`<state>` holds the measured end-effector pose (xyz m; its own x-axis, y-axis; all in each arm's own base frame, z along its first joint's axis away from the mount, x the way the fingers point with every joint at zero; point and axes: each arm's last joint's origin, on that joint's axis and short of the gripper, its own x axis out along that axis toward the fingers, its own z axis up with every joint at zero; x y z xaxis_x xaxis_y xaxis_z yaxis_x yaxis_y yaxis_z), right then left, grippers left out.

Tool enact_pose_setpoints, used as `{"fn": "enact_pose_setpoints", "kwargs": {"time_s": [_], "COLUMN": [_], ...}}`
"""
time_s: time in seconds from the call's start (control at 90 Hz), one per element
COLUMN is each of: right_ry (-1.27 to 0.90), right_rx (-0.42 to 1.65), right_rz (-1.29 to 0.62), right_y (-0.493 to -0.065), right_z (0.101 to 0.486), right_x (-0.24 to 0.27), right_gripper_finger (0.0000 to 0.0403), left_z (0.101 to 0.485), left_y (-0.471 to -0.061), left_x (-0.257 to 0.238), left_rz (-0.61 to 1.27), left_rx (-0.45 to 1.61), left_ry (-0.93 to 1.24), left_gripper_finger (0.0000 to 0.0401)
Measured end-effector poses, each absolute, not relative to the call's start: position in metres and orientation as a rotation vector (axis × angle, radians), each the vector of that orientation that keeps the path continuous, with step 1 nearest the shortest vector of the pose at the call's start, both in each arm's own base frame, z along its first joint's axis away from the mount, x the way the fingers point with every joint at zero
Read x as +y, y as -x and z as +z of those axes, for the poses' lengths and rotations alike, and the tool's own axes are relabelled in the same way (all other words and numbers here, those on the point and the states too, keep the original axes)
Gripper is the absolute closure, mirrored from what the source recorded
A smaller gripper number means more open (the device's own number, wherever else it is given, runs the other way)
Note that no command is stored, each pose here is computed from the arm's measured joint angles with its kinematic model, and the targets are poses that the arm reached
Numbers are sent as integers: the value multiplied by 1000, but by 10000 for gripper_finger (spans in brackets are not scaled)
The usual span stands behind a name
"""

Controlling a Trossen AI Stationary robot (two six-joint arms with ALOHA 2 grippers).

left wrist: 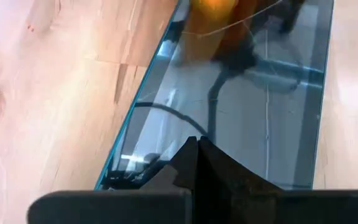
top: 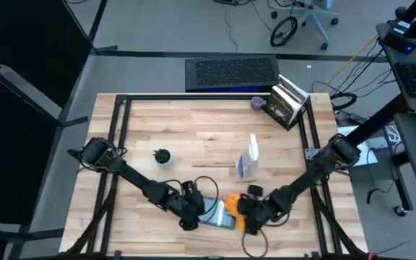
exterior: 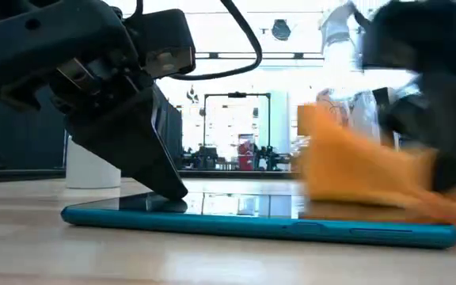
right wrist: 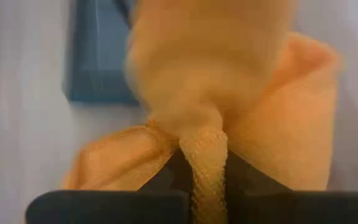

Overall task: Apply microfiber cloth
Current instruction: Wipe the tablet with the microfiber cloth

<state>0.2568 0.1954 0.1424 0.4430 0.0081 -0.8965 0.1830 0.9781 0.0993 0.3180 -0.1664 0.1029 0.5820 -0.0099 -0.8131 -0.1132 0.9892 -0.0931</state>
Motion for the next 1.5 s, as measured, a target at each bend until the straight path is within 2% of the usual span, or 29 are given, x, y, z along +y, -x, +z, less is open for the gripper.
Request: {"fn": "enact_pose_setpoints", "kwargs": {"time_s": [0.189,0.367,0.544,0.689,0.878,1.067,1.267,1.422,1.5], "right_ry": [-225,-211,-242,-207,-218,-196,-185,-170,-153], "right_rx": [691,484,532,666,802,892,953,720,662], "right_rz": [-137,-57,-24,-44,-78,-66,-41,-89,-87], "right_y": [-273,-304,-324,-325,-314,-292,-270,-280,-291], "right_z": [181,180,146,116,107,112,134,170,174], "right_x": [203,206,199,193,195,208,212,203,195], "right_gripper_finger": [389,389,389,389,389,389,389,389,389], "left_z": [107,110,110,111,111,111,111,111,111], "left_y": [-318,-318,-319,-320,-321,-320,-320,-320,-321], "left_x": [-167,-167,-166,-165,-166,-165,-166,-166,-166], "left_rz": [48,47,40,42,40,43,42,44,38], "left_rx": [929,917,908,904,901,910,906,903,898], "left_ry": [148,151,131,134,135,130,132,139,145], "left_gripper_finger": [401,401,401,401,401,401,401,401,401]}}
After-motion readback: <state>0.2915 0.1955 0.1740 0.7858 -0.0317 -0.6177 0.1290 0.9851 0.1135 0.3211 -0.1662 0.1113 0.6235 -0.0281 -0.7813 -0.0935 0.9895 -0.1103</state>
